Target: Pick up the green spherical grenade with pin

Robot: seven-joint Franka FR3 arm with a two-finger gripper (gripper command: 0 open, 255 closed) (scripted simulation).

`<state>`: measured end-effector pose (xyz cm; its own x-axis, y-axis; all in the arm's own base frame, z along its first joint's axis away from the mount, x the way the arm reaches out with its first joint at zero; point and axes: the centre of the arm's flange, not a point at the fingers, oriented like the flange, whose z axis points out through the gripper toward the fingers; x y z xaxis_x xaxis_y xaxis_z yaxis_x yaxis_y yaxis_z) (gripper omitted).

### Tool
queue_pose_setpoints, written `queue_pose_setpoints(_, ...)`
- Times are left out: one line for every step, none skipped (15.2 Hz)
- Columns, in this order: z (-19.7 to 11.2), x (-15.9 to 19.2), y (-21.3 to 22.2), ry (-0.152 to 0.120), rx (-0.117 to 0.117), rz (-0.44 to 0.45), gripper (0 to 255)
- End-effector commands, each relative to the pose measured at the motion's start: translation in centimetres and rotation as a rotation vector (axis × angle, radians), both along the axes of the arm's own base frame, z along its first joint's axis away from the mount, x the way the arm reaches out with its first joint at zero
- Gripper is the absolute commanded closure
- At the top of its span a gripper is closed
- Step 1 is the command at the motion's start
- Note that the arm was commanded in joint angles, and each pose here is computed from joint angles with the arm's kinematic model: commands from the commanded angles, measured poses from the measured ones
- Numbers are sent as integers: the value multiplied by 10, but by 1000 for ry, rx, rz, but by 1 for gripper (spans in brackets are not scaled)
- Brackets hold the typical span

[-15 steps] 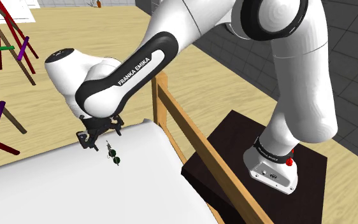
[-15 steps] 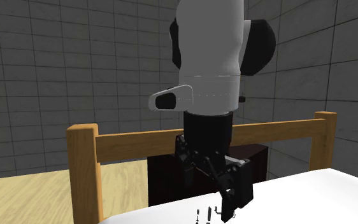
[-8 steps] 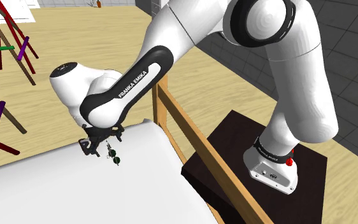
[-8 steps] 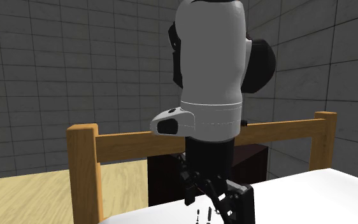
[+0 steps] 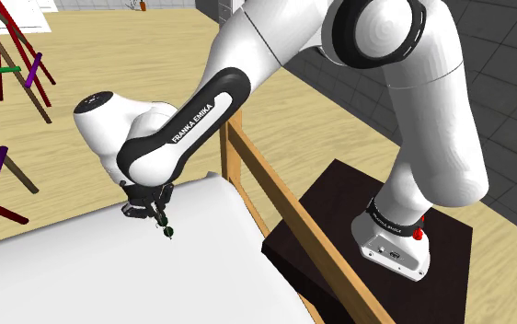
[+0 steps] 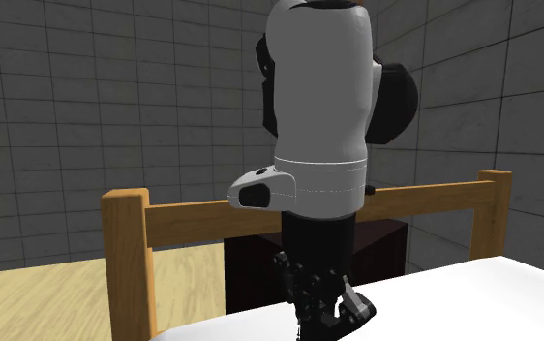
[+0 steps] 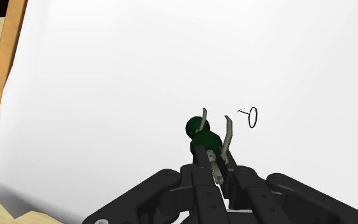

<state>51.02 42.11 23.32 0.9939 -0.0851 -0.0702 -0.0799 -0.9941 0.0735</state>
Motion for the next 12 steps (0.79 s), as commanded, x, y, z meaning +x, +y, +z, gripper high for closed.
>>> queue_pose_setpoints(0, 0, 0, 1, 0, 0, 255)
queue_pose_setpoints(0, 0, 0, 1, 0, 0, 255)
queue_pose_setpoints(0, 0, 1, 1, 0, 0, 255)
queue_pose_setpoints(5, 0, 1, 1, 0, 0, 255)
queue_pose_setpoints(10, 0, 1, 1, 0, 0, 255)
queue_pose_setpoints(15, 0, 1, 1, 0, 0, 255)
queue_pose_setpoints(21, 0, 1, 1, 0, 0, 255)
queue_pose_setpoints(26, 0, 1, 1, 0, 0, 255)
queue_pose_setpoints(31, 0, 1, 1, 0, 0, 255)
queue_pose_setpoints(37, 0, 1, 1, 0, 0, 255)
queue_pose_setpoints(42, 0, 1, 1, 0, 0, 255)
queue_pose_setpoints(47, 0, 1, 1, 0, 0, 255)
